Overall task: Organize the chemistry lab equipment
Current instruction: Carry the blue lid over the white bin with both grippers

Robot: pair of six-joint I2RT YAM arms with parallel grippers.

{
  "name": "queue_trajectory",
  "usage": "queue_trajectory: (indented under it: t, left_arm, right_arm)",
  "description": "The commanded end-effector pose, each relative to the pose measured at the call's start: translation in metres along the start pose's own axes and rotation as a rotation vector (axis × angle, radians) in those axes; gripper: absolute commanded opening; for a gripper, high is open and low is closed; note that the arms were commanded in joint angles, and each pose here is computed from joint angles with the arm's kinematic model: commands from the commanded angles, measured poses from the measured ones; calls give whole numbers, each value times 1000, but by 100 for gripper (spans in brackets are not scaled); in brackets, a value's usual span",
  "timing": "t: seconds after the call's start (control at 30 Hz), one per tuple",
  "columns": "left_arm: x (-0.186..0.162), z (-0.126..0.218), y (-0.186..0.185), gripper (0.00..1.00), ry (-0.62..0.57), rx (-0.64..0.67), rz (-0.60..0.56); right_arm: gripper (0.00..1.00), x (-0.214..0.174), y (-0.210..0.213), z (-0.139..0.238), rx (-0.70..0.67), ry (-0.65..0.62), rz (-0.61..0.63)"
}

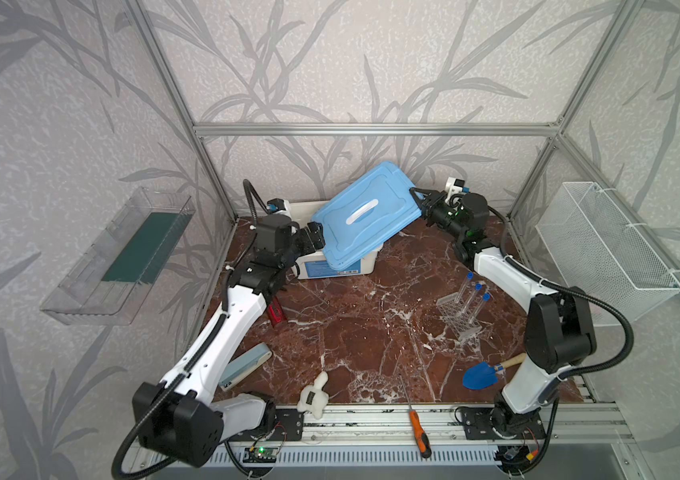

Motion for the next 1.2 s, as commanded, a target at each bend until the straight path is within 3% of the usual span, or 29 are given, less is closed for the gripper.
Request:
queue_trajectory:
  t: [0.0,0.13,0.3,0.63,0.97,1.17]
  left_arm:
    - [14,-1,3,89,-4,36,-27]
    - [16,-23,38,90,26,190,-73]
    - [20,-50,74,92,42,281,-64]
    - [10,-100,94,93,122,273,-56]
    - [6,-110,103,92,140,322,-68]
    - [2,-118,108,83,146,324,-53]
  right_arm:
    - [7,3,21,-10,95,-44,37]
    - [8,3,-8,-20,34,-77,-12]
    - [10,-5,-37,-36,-41,-61,-50]
    - [16,-19,-87,-63,-154,14,-64]
    - [26,-38,-109,-70,-269,126,8]
    - [39,-49,-122,-68,-365,248,89]
Point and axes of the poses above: each gripper's point midway between its finger pads, its own z axis back along the fingers, its own y axis along the line the jaws close on, x = y × z, the point moved 5 cm from there along z, back along the fingers, and after that the axes turned 5 degrees about -z, right-handed, at the moved point
